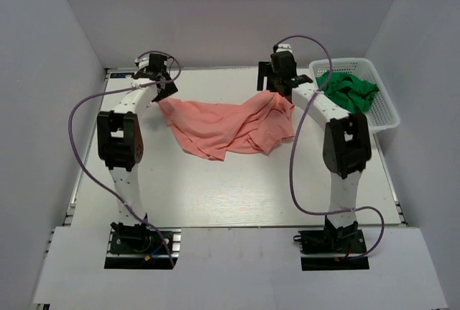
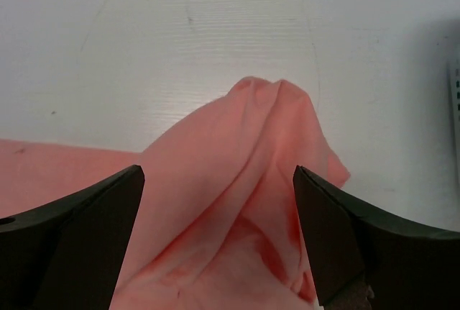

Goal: Fold and stack the t-shirts
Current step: Flatten out the tshirt

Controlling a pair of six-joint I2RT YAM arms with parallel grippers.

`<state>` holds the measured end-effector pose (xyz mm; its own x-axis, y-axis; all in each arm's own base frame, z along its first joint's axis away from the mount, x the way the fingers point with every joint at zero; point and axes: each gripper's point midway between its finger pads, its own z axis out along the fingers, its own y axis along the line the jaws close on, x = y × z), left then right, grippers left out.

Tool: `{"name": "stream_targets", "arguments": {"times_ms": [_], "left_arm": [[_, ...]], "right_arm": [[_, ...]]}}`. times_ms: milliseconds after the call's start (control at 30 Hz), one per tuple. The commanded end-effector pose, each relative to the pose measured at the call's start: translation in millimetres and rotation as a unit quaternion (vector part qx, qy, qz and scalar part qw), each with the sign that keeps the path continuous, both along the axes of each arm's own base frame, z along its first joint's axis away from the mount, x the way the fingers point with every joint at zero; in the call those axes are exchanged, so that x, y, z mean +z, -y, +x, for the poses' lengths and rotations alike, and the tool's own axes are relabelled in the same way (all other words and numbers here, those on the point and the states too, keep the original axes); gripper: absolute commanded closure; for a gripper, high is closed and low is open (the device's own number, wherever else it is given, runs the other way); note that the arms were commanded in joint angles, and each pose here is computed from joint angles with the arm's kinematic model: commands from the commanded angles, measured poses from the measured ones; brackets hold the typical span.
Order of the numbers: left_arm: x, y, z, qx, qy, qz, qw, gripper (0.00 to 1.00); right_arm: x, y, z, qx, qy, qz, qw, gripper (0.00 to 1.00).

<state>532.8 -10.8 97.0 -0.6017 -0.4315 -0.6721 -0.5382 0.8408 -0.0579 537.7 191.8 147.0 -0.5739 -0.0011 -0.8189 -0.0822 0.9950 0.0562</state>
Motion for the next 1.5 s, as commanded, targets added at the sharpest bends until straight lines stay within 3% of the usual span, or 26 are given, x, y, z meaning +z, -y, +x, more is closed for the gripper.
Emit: {"name": "stream_targets", "arguments": {"times_ms": [0, 33, 133, 167, 233, 267, 400, 467, 833, 933, 1033, 1133, 1167, 1200, 1467], "left_arm": [[51, 66, -46, -0.114, 0.015, -0.03, 0.993, 0.0], [64, 82, -59, -0.144, 0.024, -0.037, 0.989, 0.0], [49, 138, -101, -0.221, -0.006, -0.046, 0.974, 0.0], [53, 150, -115, -0.24, -0.008, -0.05, 0.969, 0.0], [36, 181, -149, -0.291, -0.038, -0.045, 0.955, 0.0], [32, 194, -162, -0.313, -0.048, -0.057, 0.947, 0.0], [5, 237, -212, -0.393, -0.087, -0.041, 0.915, 0.1], [-4, 244, -223, -0.406, -0.092, -0.036, 0.908, 0.15], [-53, 249, -215, -0.395, -0.114, 0.033, 0.911, 0.29], [-65, 247, -217, -0.392, -0.126, 0.048, 0.91, 0.43], [-70, 247, -215, -0.39, -0.125, 0.053, 0.911, 0.47], [-70, 246, -211, -0.385, -0.123, 0.061, 0.913, 0.67], [-67, 249, -209, -0.385, -0.118, 0.059, 0.913, 0.96], [-65, 247, -207, -0.37, -0.116, 0.059, 0.92, 1.0], [-20, 248, -203, -0.362, -0.059, 0.039, 0.929, 1.0]], "right_arm": [[45, 3, -35, 0.013, 0.013, 0.04, 0.999, 0.1], [65, 7, -46, 0.01, 0.024, 0.054, 0.998, 0.1], [34, 38, -83, -0.054, -0.027, 0.041, 0.997, 0.1], [56, 43, -92, -0.076, -0.008, 0.068, 0.995, 0.1], [34, 59, -109, -0.1, -0.034, 0.062, 0.992, 0.1], [46, 63, -115, -0.109, -0.025, 0.074, 0.991, 0.1], [36, 85, -134, -0.148, -0.048, 0.069, 0.986, 0.1], [37, 87, -138, -0.148, -0.047, 0.072, 0.985, 0.1], [40, 94, -151, -0.13, -0.048, 0.078, 0.987, 0.1], [39, 95, -153, -0.135, -0.047, 0.08, 0.987, 0.1], [33, 97, -155, -0.136, -0.053, 0.08, 0.986, 0.1], [24, 96, -159, -0.13, -0.065, 0.08, 0.986, 0.1], [18, 95, -161, -0.124, -0.074, 0.077, 0.986, 0.1], [16, 95, -163, -0.12, -0.079, 0.077, 0.987, 0.1], [-24, 87, -173, -0.061, -0.13, 0.043, 0.989, 0.15]]}}
